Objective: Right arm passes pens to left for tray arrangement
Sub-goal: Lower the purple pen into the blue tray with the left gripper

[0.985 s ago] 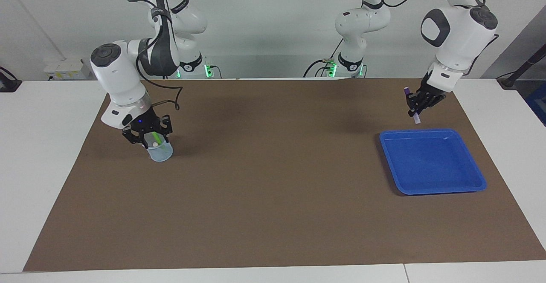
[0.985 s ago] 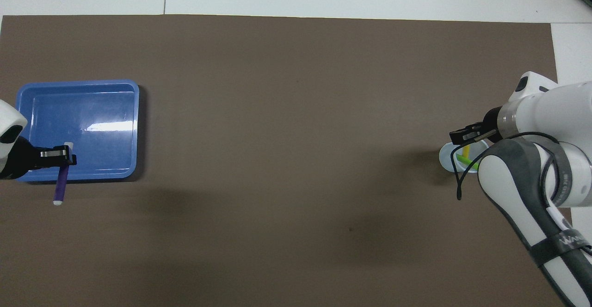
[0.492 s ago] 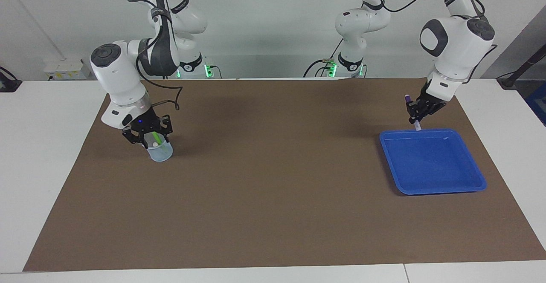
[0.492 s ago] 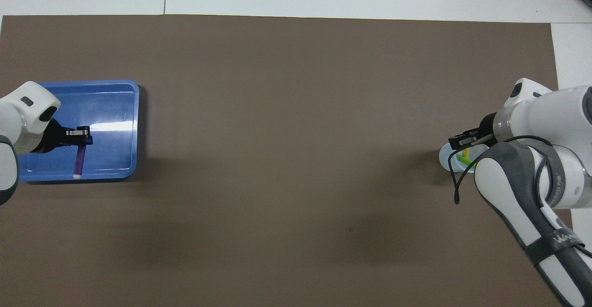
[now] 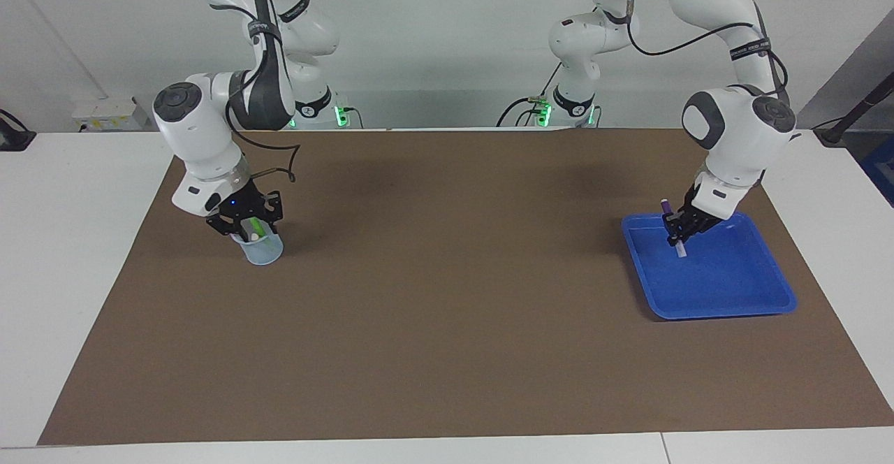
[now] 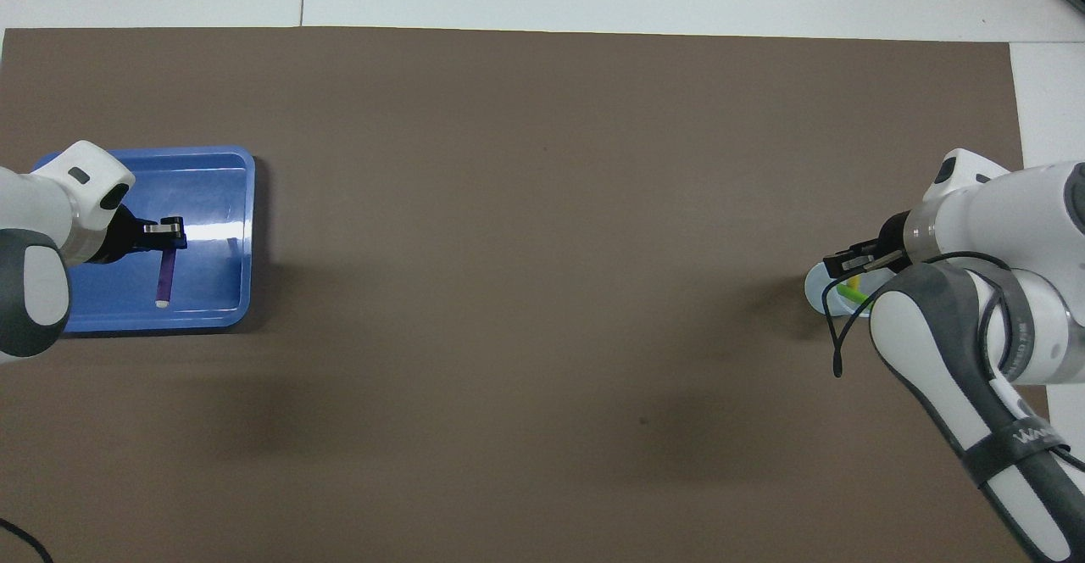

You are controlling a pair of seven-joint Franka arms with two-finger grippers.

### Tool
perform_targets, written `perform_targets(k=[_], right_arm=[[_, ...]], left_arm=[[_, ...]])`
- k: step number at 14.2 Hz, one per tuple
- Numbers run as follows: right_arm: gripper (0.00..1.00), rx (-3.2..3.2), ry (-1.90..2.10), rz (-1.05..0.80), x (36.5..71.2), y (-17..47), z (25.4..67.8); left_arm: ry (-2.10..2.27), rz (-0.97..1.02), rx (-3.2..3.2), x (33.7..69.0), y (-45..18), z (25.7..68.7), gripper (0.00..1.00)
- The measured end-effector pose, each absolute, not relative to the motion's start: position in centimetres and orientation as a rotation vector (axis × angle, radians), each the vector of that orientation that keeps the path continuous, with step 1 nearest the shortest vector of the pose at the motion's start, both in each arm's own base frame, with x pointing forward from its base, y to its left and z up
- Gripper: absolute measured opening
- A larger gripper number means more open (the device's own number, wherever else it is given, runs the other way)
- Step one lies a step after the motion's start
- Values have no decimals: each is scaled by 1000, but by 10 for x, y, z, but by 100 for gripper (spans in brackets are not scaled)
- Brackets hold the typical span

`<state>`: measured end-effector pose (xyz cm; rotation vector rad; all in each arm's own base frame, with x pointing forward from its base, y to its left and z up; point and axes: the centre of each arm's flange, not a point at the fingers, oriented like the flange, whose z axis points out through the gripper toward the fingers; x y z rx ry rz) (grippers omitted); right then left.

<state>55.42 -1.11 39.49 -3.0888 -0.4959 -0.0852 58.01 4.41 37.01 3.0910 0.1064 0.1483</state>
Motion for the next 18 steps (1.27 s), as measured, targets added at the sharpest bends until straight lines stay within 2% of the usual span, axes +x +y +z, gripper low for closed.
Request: perform_targets(k=[7,9,11,12,13,18], right_arm=[[50,-3089,-490,-97,556,-17,388],[33,-3089,-490,-98,557,-17,387],[30,-3089,-490,-98,557,-17,387],[22,-3089,-490,-99,557,-17,387],[18,-3090,-490,-103,557,-18,388],[18,-3089,-492,-90,557,-17,389]], left_arm=[[76,165,3090,609,42,320,18],[76,175,3089,611,42,315,18],[76,182,3088,612,42,310,18],[76,182,3087,612,42,307,18],[75,184,3087,613,42,306,18],[64,218,3084,616,37,303,18]])
